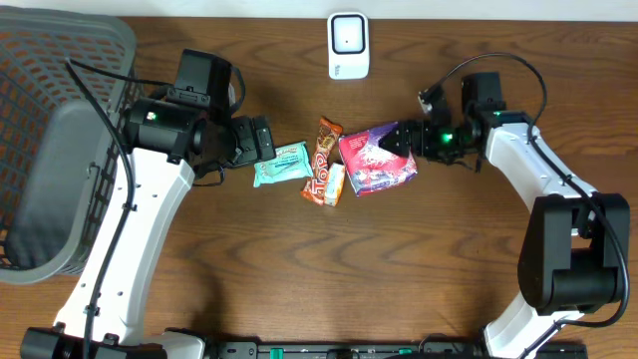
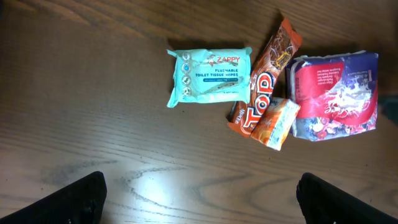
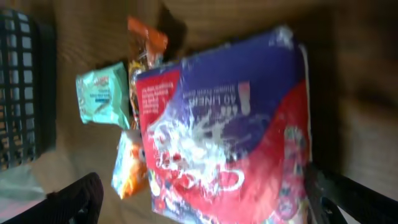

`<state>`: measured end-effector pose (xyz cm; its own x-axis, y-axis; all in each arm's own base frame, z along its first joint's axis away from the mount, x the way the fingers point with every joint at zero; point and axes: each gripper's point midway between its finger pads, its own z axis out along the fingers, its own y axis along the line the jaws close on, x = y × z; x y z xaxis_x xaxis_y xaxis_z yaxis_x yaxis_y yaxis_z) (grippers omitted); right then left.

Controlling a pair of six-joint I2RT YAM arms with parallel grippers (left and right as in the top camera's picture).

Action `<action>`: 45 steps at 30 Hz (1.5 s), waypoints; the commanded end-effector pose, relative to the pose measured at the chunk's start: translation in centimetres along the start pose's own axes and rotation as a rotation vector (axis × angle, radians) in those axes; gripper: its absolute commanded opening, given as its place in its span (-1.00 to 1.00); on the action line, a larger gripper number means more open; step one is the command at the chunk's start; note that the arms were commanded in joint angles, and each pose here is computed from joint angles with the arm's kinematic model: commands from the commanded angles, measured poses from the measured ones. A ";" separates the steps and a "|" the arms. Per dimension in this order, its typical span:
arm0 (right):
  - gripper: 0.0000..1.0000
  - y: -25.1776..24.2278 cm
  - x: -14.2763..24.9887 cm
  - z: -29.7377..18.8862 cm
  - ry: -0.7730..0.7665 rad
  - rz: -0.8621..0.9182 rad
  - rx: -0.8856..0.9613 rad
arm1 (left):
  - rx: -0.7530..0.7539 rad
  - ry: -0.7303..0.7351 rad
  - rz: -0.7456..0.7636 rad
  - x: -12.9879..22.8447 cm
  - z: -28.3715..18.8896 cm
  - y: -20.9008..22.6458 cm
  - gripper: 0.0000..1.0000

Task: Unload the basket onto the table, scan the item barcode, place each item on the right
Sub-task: 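Reach the right gripper to the purple-red bag and grasp it, then lift the purple-red bag with the right gripper and set it down to the right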

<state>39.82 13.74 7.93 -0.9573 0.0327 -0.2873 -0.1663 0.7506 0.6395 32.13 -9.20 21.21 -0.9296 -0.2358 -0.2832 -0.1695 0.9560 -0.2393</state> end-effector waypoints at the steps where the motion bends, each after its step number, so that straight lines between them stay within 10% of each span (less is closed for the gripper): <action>1: 0.98 -0.3 -1.1 -0.3 -0.036 -0.019 0.045 | -0.009 -0.004 0.002 -0.1 -0.1 0.2 0.96; 12: 0.78 -2.9 0.8 2.9 0.052 0.020 0.111 | -0.009 -0.004 0.002 -0.1 -0.1 0.2 0.96; 19: -0.98 -3.2 3.0 5.4 0.140 0.085 0.068 | -0.010 -0.003 0.001 -0.1 -0.1 0.2 0.96; 27: -0.98 -3.2 -1.1 -2.2 -0.065 0.098 0.258 | -0.010 -0.003 0.001 -0.1 -0.1 0.2 0.96; 36: -0.98 -10.2 1.5 -20.0 -0.368 0.262 1.379 | -0.010 -0.003 0.001 -0.1 -0.1 0.2 0.96; 45: -0.79 -13.1 3.1 -15.5 -0.209 0.216 1.497 | -0.010 -0.003 0.001 -0.1 -0.1 0.2 0.96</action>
<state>35.24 -7.04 10.91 -0.8416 0.2705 -0.4675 0.5031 0.7074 -0.4965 32.05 -9.20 21.18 -0.9307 -0.2352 -0.2803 -0.1700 0.9563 -0.2380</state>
